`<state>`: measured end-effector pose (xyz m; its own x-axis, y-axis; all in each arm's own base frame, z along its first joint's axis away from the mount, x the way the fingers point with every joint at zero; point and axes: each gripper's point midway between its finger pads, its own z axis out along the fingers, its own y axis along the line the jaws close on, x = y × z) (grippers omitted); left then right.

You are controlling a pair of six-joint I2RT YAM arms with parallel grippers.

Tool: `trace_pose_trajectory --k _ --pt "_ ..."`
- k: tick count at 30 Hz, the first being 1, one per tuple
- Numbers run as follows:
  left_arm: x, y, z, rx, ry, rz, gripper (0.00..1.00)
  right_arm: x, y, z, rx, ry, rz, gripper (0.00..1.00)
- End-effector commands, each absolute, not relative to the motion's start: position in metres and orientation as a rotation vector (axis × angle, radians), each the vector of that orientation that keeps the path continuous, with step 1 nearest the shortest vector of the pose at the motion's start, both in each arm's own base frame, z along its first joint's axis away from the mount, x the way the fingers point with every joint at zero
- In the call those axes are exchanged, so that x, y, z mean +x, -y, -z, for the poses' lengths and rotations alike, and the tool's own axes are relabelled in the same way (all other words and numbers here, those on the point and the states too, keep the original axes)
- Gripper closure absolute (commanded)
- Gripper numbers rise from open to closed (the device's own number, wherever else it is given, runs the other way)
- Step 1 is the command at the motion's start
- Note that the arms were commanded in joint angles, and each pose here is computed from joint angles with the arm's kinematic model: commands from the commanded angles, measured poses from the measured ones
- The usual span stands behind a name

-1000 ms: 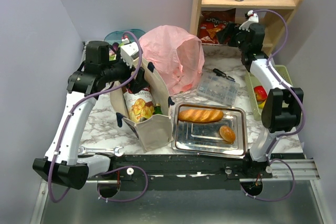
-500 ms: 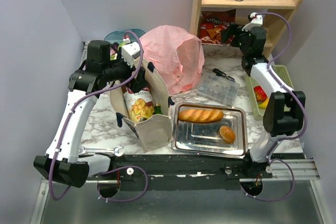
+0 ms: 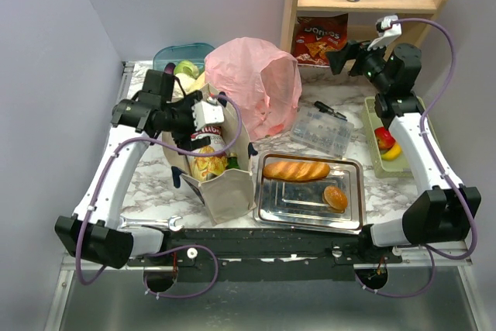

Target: Untie the knot of the grocery bags and take out the mixed food

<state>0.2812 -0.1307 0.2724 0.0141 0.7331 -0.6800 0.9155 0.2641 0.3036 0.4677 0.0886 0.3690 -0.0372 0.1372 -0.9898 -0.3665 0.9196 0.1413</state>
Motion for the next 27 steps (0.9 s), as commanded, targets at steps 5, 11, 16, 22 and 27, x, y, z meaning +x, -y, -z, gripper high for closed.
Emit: trace_pose_trajectory --k 5,11,16,22,27 --pt "0.3 0.119 -0.183 2.106 -1.434 0.025 0.02 0.438 -0.099 -0.326 -0.235 -1.716 -0.47 0.0" --pt "0.3 0.118 -0.115 2.451 -1.348 -0.064 0.02 0.435 -0.097 -0.325 -0.233 -1.734 -0.46 0.0" --pt "0.321 0.12 -0.091 2.47 -1.336 -0.154 0.03 0.435 -0.093 -0.327 -0.242 -1.731 -0.421 0.0" --pt "0.328 0.138 -0.116 2.304 -1.39 -0.122 0.52 0.43 -0.091 -0.328 -0.256 -1.713 -0.404 0.0" --pt "0.307 0.16 -0.175 2.133 -1.426 0.061 1.0 0.424 -0.099 -0.332 -0.302 -1.69 -0.441 0.01"
